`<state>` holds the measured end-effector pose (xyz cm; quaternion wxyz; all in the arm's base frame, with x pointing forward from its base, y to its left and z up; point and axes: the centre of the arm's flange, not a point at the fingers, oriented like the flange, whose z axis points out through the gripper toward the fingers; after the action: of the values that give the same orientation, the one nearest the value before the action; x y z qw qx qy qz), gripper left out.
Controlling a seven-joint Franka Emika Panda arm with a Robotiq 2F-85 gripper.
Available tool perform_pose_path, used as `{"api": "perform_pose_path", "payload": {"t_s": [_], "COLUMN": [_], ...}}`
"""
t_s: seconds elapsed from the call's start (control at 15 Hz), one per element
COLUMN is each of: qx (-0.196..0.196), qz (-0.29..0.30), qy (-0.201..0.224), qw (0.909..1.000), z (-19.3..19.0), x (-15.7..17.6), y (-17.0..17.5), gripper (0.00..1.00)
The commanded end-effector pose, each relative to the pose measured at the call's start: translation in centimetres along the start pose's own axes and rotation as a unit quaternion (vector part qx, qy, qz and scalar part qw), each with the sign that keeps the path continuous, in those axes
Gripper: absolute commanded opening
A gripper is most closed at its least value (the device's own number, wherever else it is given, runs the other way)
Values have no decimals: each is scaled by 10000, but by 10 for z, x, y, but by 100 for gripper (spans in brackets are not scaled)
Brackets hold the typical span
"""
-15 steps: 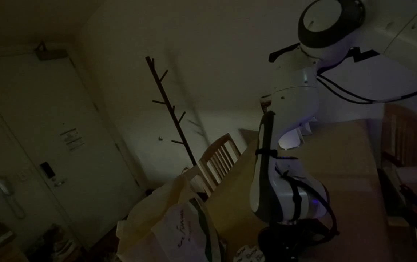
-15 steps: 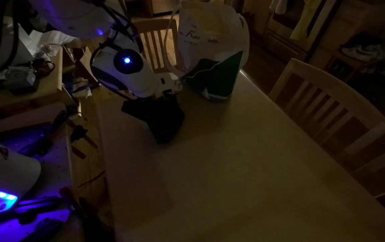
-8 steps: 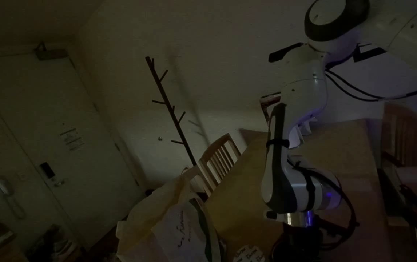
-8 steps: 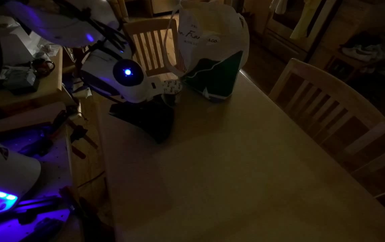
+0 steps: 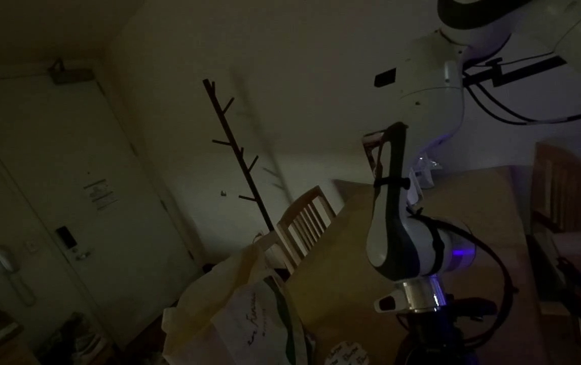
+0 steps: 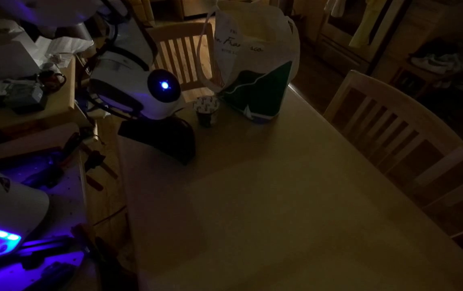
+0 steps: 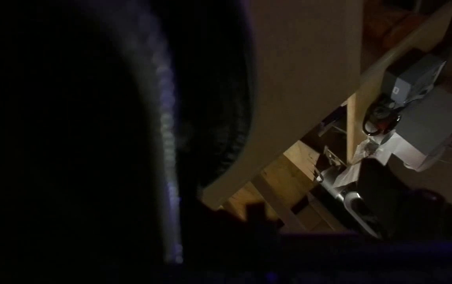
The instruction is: Lay the bag on its side
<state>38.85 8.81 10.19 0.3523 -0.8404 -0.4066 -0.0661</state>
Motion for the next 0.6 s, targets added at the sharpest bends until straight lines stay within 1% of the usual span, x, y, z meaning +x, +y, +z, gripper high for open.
{"api": "perform_pose_path", "payload": {"t_s": [0.0,0.07,0.2,0.27,0.33,0.4,0.47,0.53], "qx": [-167,-287,-291,-302,-7,100,114,-17], "qz": [-278,-221,-237,-187,-116,-68,-67,-264], "qy": [-448,-581,-597,-688,-566,-602,-618,-616], "qw": [9985,9977,9975,9970,9983,9981,9980,9978], "z": [-7,-4,2,5,8,11,13,14], "x": [-13,-20,-33,-37,-44,-49,-52,-56], "y": [-13,-10,-8,-9,-10,-10,-10,-10], "gripper": [100,100,100,100,100,100,100,100]}}
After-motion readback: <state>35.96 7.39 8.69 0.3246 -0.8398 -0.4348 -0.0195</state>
